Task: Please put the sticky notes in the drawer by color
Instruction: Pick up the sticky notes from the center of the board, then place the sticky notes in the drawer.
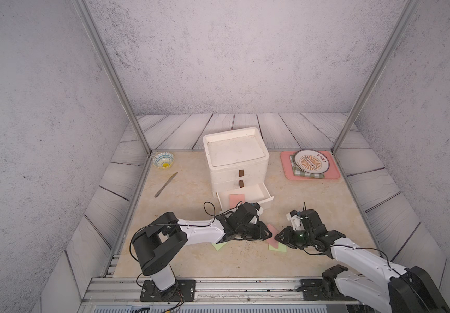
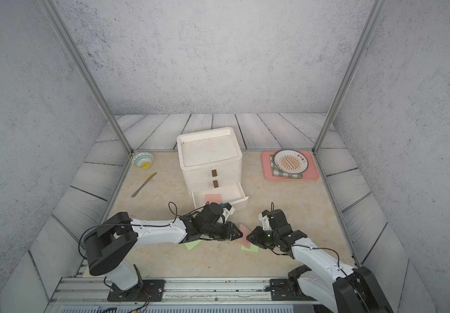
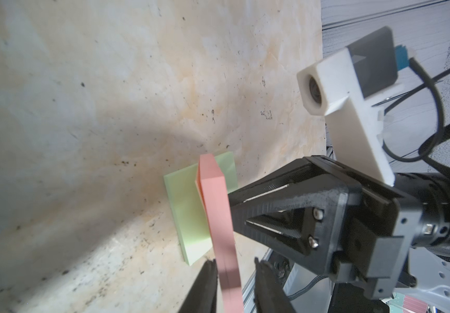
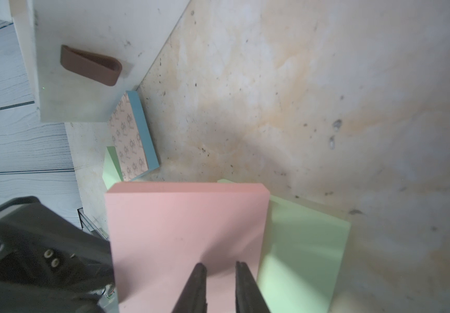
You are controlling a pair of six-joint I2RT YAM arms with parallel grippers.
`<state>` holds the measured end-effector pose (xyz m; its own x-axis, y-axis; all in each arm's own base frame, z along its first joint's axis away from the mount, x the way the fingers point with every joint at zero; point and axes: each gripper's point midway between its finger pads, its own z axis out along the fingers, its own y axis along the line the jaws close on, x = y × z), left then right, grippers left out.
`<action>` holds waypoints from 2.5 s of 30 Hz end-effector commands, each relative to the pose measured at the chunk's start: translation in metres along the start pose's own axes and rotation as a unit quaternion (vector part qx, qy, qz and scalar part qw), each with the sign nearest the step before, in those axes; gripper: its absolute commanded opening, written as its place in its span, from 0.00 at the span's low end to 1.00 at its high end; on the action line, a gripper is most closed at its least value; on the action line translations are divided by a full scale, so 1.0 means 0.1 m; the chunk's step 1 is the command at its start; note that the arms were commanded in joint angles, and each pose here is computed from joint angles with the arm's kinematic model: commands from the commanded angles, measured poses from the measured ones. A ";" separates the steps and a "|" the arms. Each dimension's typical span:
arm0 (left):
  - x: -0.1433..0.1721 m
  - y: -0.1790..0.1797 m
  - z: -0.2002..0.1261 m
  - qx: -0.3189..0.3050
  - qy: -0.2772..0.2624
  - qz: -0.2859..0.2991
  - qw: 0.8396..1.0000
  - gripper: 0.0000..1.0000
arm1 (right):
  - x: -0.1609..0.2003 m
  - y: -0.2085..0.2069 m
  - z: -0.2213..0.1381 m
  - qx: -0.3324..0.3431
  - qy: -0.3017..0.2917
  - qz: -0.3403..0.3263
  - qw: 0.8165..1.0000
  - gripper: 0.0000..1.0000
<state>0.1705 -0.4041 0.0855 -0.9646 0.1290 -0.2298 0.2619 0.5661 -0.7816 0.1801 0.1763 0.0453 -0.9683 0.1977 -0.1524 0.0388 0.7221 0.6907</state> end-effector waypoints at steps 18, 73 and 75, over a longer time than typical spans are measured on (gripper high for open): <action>0.07 0.09 0.07 -0.008 0.011 0.001 1.000 0.20 | -0.01 0.09 -0.04 -0.017 -0.004 -0.003 1.000 0.24; -1.37 0.65 -1.31 -0.069 -0.195 -0.039 0.978 0.02 | -0.18 0.01 -0.38 0.027 -0.102 -0.023 0.994 0.24; -1.38 0.69 -1.32 -0.073 -0.196 -0.041 0.977 0.02 | -0.17 0.01 -0.38 0.028 -0.101 -0.024 0.994 0.24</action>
<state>0.3053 -0.2766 0.1313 -0.9074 -0.2163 -0.3605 0.1279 0.6749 -0.7268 0.1852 0.1465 0.0693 -0.9018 0.2988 -0.3122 0.0347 0.7701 0.6370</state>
